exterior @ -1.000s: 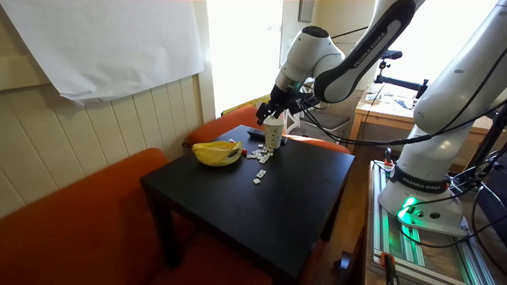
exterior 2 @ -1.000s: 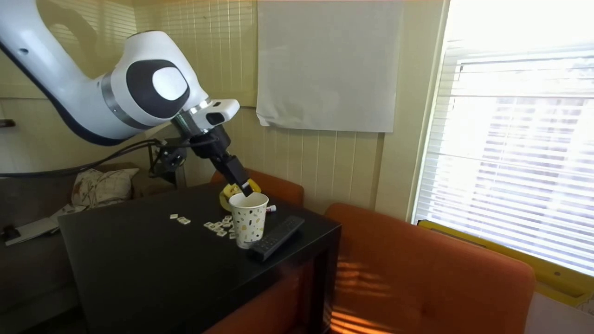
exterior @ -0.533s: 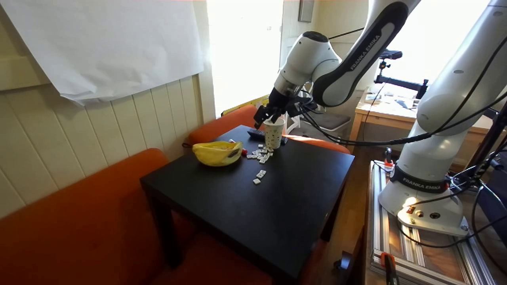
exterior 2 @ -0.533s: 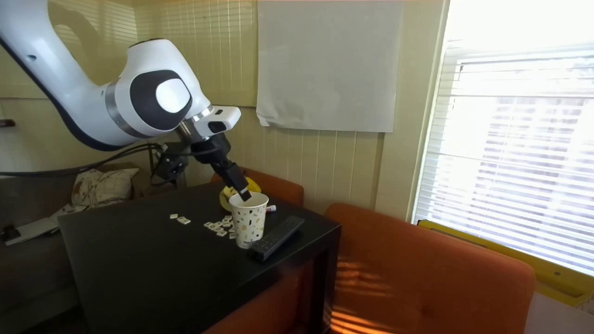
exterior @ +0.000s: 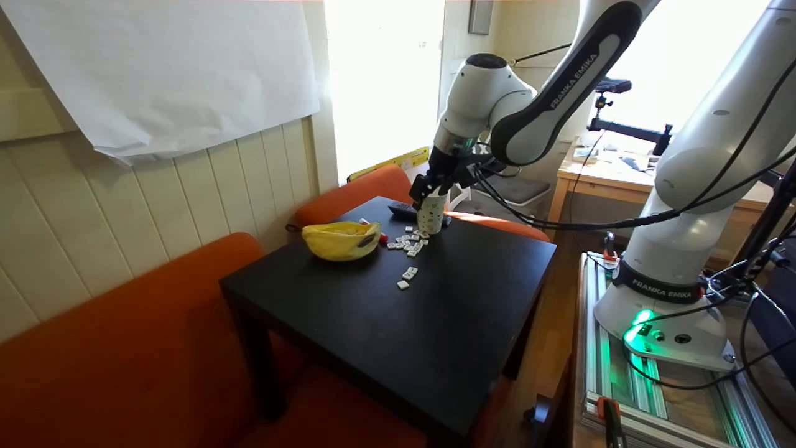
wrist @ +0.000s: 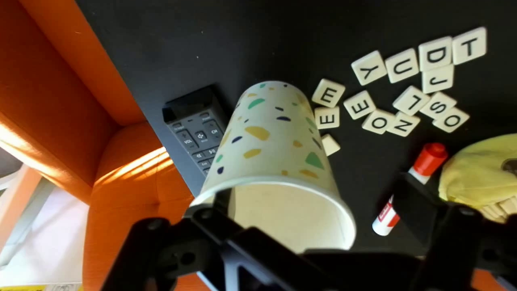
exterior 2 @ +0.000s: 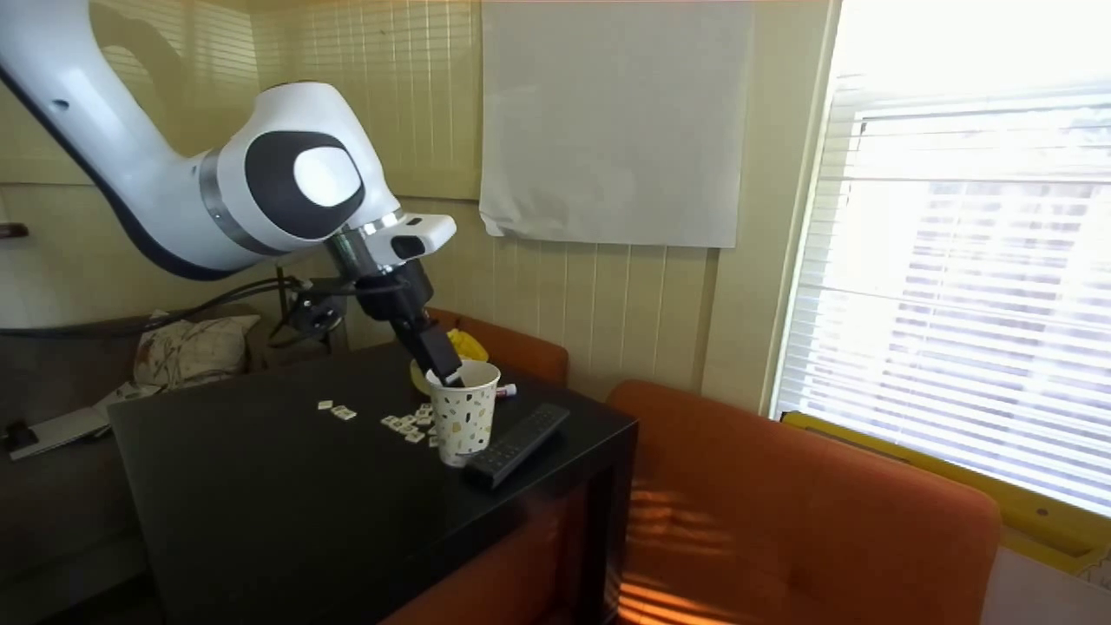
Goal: Put one letter block in the paper cup
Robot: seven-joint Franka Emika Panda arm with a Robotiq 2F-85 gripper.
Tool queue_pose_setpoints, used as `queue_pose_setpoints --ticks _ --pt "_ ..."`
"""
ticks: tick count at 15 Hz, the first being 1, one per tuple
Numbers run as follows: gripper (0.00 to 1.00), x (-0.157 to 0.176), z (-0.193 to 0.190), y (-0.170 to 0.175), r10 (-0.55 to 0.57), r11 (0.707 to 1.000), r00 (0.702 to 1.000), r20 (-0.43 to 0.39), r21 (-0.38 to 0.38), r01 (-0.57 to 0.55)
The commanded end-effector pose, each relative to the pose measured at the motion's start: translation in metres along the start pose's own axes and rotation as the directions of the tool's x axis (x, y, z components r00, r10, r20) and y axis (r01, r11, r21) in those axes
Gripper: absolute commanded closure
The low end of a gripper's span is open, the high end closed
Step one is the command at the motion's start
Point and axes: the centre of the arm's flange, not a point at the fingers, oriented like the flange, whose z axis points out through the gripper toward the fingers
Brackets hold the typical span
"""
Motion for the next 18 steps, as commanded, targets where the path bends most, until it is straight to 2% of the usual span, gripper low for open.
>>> queue_pose_setpoints --ticks 1,7,8,9,11,14,16,18 --pt "0.00 -0.009 -0.018 0.007 0.004 1.000 1.000 -0.019 -0.005 -0.004" --pt "0.00 -0.002 -0.053 0.001 -0.002 0.999 0.996 -0.092 0.041 0.005" --pt "0.00 -0.004 -0.064 -0.002 -0.006 0.998 0.997 -0.082 0.069 0.012" --pt "0.00 -0.007 -0.076 -0.006 -0.014 0.992 0.996 -0.088 0.127 0.025" --pt "0.00 -0.018 -0.100 -0.018 -0.077 0.970 0.995 -0.065 0.226 0.089" --pt "0.00 -0.039 -0.126 -0.039 -0.209 0.927 0.978 -0.018 0.315 0.204" --pt "0.00 -0.049 -0.147 -0.047 -0.318 0.891 0.947 0.053 0.356 0.280" --pt "0.00 -0.059 -0.172 -0.045 -0.409 0.866 0.904 0.122 0.364 0.343"
